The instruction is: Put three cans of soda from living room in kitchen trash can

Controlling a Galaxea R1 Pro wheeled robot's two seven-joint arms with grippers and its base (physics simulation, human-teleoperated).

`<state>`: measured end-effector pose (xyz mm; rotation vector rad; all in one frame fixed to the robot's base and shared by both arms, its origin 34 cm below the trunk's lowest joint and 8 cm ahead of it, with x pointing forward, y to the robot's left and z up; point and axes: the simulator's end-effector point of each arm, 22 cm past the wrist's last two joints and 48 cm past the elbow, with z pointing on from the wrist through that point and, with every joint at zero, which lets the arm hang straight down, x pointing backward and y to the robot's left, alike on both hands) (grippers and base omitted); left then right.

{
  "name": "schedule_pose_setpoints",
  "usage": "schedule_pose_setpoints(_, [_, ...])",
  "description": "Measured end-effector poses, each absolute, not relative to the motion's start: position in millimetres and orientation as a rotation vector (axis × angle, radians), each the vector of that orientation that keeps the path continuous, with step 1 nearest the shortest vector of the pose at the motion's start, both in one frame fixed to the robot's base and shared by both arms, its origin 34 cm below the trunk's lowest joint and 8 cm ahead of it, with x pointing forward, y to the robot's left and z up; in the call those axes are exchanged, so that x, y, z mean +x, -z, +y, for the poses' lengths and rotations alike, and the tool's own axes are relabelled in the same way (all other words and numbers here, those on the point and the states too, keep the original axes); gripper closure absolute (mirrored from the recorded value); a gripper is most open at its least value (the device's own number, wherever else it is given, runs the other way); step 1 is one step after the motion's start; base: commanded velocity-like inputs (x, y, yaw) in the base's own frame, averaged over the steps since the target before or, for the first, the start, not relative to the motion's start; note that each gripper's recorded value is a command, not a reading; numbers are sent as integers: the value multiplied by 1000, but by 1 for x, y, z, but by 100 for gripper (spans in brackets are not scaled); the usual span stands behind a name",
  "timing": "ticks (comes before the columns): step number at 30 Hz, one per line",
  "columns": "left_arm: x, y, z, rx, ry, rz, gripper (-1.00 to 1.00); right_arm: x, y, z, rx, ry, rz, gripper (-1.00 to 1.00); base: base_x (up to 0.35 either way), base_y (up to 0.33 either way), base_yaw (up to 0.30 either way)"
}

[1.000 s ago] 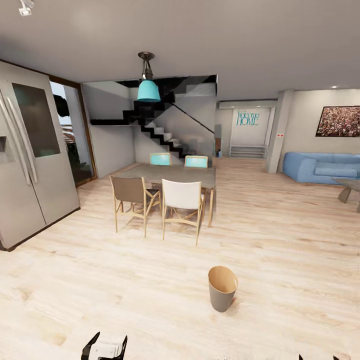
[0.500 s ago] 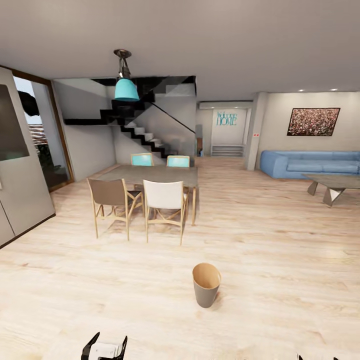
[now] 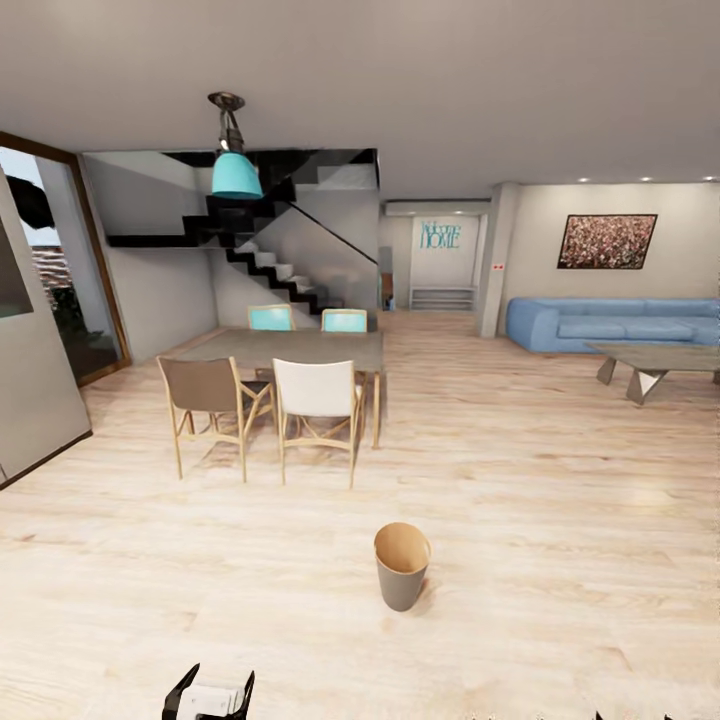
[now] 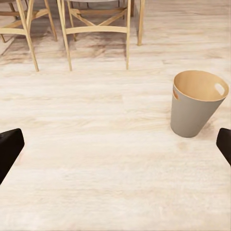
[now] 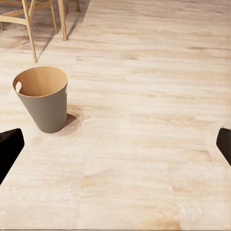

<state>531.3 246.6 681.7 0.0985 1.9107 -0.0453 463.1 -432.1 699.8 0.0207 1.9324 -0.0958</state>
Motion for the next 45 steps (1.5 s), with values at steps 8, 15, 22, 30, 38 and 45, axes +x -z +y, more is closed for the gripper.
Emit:
schedule_pose_setpoints(8, [530,-677,247,96,46,1921,-100,458,-690,-432,26,94,1958,-100,0,0,-62])
schedule_pose_setpoints(15, [528,-674,247,96,46,1931,-100,456,-686,-432,29,93,1968,-100,0,0,-48])
schedule_pose_setpoints(22, [527,-670,247,99,47,1940,-100,454,-683,-431,29,93,1976,-100,0,0,-11])
schedule_pose_setpoints(30, [525,-666,246,101,47,1951,-100,453,-679,-430,27,91,1985,-100,0,0,-1])
schedule_pose_setpoints(38, [523,-662,246,101,47,1962,-100,452,-676,-428,24,88,1995,-100,15,3,0])
schedule_pose_setpoints(45, [523,-660,246,101,48,1965,-100,451,-674,-427,21,86,2003,-100,142,84,-9])
